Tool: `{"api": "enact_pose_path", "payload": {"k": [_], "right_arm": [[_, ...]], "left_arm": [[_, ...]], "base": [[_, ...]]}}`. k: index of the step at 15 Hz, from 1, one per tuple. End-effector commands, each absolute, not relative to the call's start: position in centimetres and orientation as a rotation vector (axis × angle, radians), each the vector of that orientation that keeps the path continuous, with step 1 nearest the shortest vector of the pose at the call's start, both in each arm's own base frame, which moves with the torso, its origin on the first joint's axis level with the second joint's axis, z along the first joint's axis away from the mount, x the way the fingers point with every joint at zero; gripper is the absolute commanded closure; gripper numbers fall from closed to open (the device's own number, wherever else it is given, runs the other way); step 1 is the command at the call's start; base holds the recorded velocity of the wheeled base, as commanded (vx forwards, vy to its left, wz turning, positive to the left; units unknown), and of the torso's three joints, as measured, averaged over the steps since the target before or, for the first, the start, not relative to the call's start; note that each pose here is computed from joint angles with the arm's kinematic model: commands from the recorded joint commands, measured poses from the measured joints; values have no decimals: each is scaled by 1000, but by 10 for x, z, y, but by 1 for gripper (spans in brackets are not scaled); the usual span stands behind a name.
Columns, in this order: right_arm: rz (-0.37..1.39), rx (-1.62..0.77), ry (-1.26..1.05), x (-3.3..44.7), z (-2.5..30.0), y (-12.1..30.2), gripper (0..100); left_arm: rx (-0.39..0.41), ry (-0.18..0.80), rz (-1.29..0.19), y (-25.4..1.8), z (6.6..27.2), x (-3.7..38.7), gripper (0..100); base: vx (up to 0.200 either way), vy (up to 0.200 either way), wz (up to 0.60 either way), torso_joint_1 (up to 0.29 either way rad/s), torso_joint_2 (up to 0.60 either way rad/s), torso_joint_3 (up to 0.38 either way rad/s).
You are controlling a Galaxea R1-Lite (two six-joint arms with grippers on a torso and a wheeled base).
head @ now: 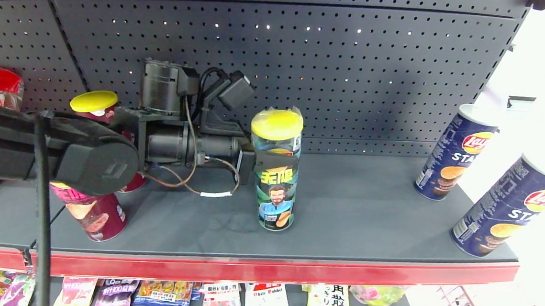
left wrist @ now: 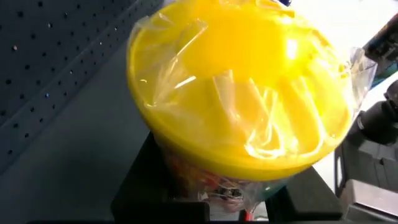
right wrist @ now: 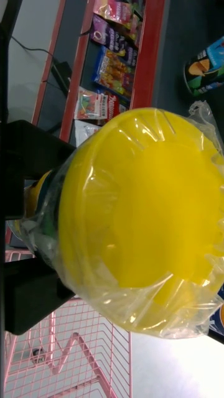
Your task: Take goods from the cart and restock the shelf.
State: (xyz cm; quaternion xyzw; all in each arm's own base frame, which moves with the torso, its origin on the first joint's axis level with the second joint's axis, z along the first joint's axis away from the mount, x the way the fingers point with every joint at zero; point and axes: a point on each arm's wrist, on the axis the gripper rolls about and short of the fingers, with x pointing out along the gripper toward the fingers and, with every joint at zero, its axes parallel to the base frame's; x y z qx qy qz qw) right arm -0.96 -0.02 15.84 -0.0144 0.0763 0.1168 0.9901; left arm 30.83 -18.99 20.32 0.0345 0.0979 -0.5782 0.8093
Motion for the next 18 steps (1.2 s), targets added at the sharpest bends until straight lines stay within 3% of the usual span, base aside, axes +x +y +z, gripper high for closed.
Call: {"api": "enact_pose_path", "payload": {"k": [1, 18], "right_arm": [[234, -30, 151, -10, 159, 0, 100], [236, -30, 157, -9, 158, 0, 100]], "left_arm": [[74, 225, -1239, -188, 198, 295, 100], [75, 295, -1240, -183, 182, 278, 100]], "base": [[0, 0, 0, 0, 0, 0], [0, 0, 0, 0, 0, 0]]}}
